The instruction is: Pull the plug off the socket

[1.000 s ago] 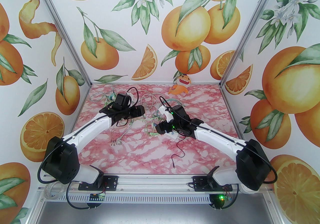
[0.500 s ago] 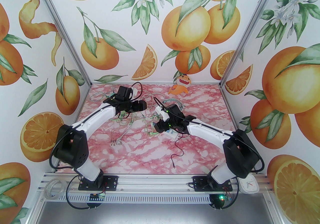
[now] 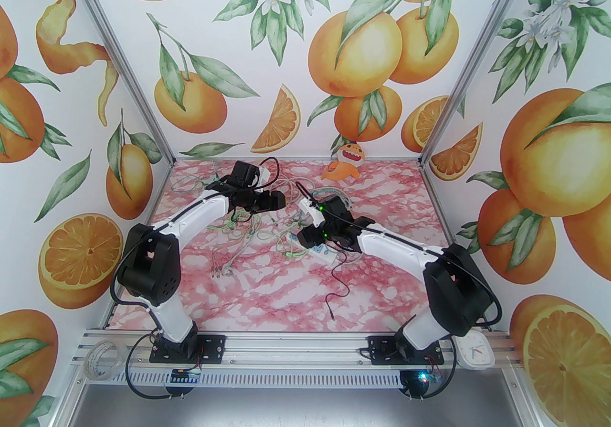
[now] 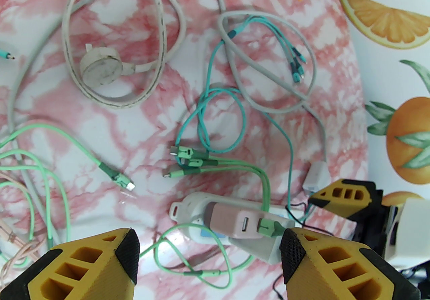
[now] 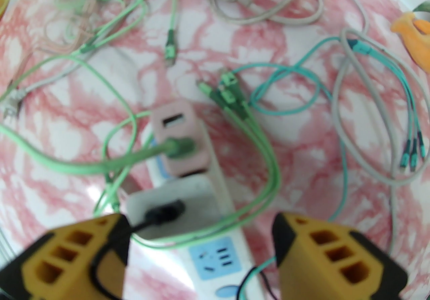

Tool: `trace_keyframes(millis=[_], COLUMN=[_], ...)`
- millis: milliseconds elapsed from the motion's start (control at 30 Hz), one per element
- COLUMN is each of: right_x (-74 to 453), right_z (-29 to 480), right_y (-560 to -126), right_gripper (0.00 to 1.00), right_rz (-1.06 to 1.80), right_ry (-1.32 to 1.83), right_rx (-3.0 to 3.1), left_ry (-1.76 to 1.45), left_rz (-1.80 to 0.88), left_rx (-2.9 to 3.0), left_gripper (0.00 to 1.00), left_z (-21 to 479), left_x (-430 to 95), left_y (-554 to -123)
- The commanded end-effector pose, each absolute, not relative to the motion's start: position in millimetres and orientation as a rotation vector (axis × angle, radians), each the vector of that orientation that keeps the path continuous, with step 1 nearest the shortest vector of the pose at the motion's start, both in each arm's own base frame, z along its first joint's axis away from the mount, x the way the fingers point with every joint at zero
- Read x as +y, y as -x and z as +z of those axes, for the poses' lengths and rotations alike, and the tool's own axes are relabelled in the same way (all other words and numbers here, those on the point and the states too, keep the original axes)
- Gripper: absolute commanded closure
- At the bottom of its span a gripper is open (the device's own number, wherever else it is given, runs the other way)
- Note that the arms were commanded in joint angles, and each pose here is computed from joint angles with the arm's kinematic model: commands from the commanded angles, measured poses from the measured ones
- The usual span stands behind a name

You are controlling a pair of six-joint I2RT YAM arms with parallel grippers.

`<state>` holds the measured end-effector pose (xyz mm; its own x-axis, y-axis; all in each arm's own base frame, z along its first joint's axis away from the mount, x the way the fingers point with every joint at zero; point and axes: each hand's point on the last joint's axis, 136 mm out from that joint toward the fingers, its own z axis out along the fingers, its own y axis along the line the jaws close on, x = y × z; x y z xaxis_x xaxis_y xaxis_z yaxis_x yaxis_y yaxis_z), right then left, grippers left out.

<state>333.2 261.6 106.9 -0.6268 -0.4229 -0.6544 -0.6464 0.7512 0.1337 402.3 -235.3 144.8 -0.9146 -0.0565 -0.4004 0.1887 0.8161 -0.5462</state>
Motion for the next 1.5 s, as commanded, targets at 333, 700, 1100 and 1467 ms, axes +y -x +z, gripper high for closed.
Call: trace_keyframes(millis=[333,700,1100,1467], right_x=[289,283,283,284], right_z=[86,72,70,73], right_y=[-330,-326,-327,-326], right_gripper=[0.28,0.49,0.52,0.53], right_rz=[0.561,0.464,0.471,0.478], right_ry=[0.934,0.945,0.929,0.925], right_rx=[2.375,2.391,2.399,2.387], left_ry=[-0.133,-0.222,-0.275,-0.179], left_rz=[-0.936,-1.085,-1.088,-0.975], left_rx=[2.651,2.719,2.808,2.883], left_gripper=[0.27,0.37,0.45,0.5], left_z=[134,107,74,42], left_x=[-252,-277,-286,-270], left_y=[-396,-372,-349,-350])
